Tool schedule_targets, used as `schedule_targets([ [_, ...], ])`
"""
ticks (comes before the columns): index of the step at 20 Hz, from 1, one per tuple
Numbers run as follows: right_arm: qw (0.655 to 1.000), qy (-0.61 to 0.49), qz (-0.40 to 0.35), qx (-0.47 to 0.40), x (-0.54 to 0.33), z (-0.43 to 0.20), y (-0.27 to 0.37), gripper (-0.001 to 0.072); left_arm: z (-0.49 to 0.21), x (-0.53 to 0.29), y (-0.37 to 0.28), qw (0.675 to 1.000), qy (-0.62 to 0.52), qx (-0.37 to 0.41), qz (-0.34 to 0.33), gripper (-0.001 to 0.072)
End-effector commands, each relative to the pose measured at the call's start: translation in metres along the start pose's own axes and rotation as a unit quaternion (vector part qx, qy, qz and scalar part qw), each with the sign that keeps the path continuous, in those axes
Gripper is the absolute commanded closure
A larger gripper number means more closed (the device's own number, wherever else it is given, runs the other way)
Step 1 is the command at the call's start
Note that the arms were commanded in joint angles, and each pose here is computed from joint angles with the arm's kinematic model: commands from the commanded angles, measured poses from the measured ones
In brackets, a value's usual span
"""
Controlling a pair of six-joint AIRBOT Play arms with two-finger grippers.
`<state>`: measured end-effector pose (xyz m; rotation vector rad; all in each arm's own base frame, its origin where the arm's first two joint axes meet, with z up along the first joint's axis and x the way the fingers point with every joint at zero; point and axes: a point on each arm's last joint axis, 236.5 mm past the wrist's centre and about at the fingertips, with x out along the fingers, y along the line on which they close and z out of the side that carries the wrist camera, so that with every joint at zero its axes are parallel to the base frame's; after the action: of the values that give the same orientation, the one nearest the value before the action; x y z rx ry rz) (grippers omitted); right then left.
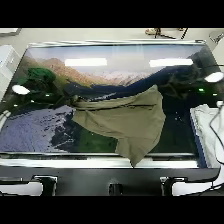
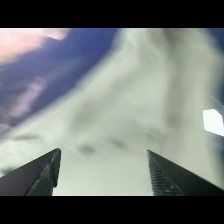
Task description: Fold the clothes and pants, and hang the long-sleeved shirts on hangers.
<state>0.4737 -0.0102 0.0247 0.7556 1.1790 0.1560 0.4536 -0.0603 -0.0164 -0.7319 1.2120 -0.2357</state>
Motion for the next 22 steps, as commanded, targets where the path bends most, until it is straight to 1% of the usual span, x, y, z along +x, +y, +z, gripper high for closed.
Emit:
schedule_targets([
  [1,0.985,0.105,-0.125,0.055,-0.055,-0.063,-0.089,0.0082,-0.022,-0.045,0.062,0.995,0.069,-0.050,0.057,0.0015],
  [2,0.980,0.125,-0.141,0.069,-0.055,-0.086,-0.103,0.0082,-0.035,-0.041,0.074,0.992,0.085,-0.066,0.061,0.0119],
  [3,0.977,0.138,-0.144,0.078,-0.051,-0.106,-0.110,0.0082,-0.047,-0.031,0.079,0.991,0.096,-0.072,0.058,0.0129],
  [6,0.974,0.161,-0.122,0.098,-0.033,-0.154,-0.111,0.0080,-0.076,0.009,0.060,0.992,0.108,-0.063,-0.007,0.0128],
  [7,0.973,0.169,-0.116,0.105,-0.030,-0.165,-0.111,0.0080,-0.080,0.019,0.053,0.992,0.107,-0.061,-0.019,0.0128],
  [10,0.968,0.189,-0.116,0.114,-0.028,-0.186,-0.112,0.0077,-0.088,0.046,0.044,0.992,0.112,-0.052,-0.019,0.0129],
  [12,0.967,0.193,-0.115,0.117,-0.027,-0.189,-0.113,0.0076,-0.084,0.056,0.033,0.994,0.099,-0.031,-0.025,0.0130],
  [13,0.967,0.193,-0.115,0.117,-0.027,-0.190,-0.113,0.0076,-0.083,0.059,0.029,0.995,0.094,-0.026,-0.024,0.0167],
  [14,0.967,0.194,-0.115,0.118,-0.026,-0.190,-0.114,0.0077,-0.082,0.062,0.027,0.996,0.088,-0.022,-0.022,0.0227],
  [17,0.965,0.199,-0.115,0.124,-0.022,-0.197,-0.117,0.0077,-0.082,0.071,0.022,0.996,0.080,-0.023,-0.016,0.0236],
  [18,0.964,0.202,-0.116,0.128,-0.020,-0.201,-0.119,0.0077,-0.084,0.074,0.022,0.996,0.085,-0.023,-0.016,0.0282],
  [19,0.963,0.206,-0.116,0.132,-0.018,-0.206,-0.120,0.0077,-0.088,0.078,0.022,0.995,0.091,-0.026,-0.015,0.0359],
  [20,0.961,0.210,-0.117,0.139,-0.015,-0.213,-0.123,0.0077,-0.089,0.078,0.022,0.995,0.093,-0.026,-0.015,0.0545],
  [21,0.959,0.215,-0.115,0.145,-0.011,-0.219,-0.125,0.0078,-0.089,0.078,0.021,0.995,0.094,-0.026,-0.016,0.0678],
  [22,0.958,0.218,-0.108,0.153,-0.007,-0.225,-0.124,0.0078,-0.089,0.076,0.020,0.995,0.093,-0.025,-0.017,0.0679],
])
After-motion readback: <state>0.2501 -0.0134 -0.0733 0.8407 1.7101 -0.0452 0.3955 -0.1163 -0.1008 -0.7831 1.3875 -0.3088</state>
